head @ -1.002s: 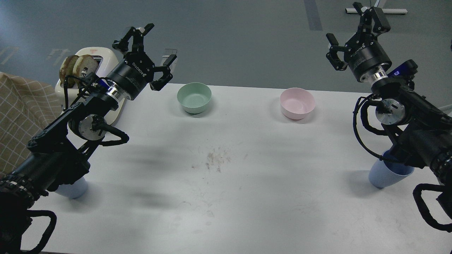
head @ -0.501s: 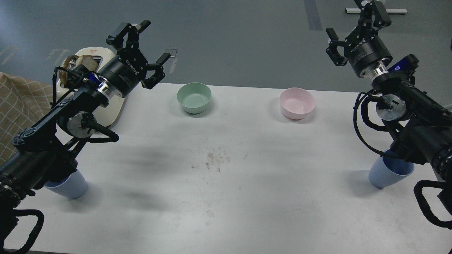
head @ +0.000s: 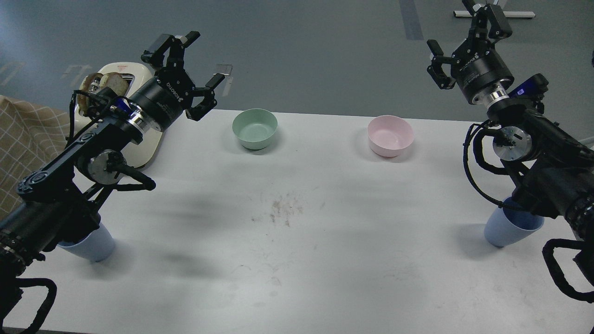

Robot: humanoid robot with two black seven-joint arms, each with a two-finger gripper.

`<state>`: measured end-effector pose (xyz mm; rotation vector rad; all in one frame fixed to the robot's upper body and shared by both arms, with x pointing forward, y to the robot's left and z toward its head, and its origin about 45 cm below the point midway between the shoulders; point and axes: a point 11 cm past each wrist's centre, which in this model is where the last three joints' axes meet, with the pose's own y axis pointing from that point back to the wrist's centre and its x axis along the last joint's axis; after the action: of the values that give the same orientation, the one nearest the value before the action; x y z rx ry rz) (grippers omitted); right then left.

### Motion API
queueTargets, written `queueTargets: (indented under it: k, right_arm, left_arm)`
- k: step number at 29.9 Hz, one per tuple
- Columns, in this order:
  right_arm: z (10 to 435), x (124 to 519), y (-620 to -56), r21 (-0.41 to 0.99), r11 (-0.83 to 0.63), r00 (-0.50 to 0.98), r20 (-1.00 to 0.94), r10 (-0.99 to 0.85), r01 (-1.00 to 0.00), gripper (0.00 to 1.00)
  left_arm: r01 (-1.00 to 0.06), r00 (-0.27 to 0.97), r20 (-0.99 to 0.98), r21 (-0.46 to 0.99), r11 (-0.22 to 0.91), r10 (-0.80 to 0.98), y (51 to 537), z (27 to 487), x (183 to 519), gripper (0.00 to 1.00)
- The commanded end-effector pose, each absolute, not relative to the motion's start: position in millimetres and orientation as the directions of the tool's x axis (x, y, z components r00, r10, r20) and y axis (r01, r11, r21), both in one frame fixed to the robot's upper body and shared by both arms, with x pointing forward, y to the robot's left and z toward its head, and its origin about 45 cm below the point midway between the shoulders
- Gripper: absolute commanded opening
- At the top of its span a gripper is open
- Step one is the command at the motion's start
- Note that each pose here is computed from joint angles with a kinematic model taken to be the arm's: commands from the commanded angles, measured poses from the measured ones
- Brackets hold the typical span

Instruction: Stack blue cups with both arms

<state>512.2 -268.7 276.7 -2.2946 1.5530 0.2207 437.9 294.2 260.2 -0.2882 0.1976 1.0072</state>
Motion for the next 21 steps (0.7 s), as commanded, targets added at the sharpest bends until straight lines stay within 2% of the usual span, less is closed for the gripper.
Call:
queueTargets:
  k: [1, 21]
  right_arm:
    - [275.7, 511.9, -268.7, -0.205, -0.331, 0.383, -0.326, -0.864, -0.921, 1.0]
    - [272.8, 511.3, -266.6, -0.2, -0.334, 0.384, -0.327, -0.864, -0.921, 1.0]
  left_arm:
    - [-0.852, 0.523, -0.296, -0.148, 0.503, 0.799, 292.5, 260.1, 438.0, 0.98]
    - [-0.852, 0.523, -0.289, -0.14, 0.505, 0.802, 294.2, 259.4, 437.6, 0.98]
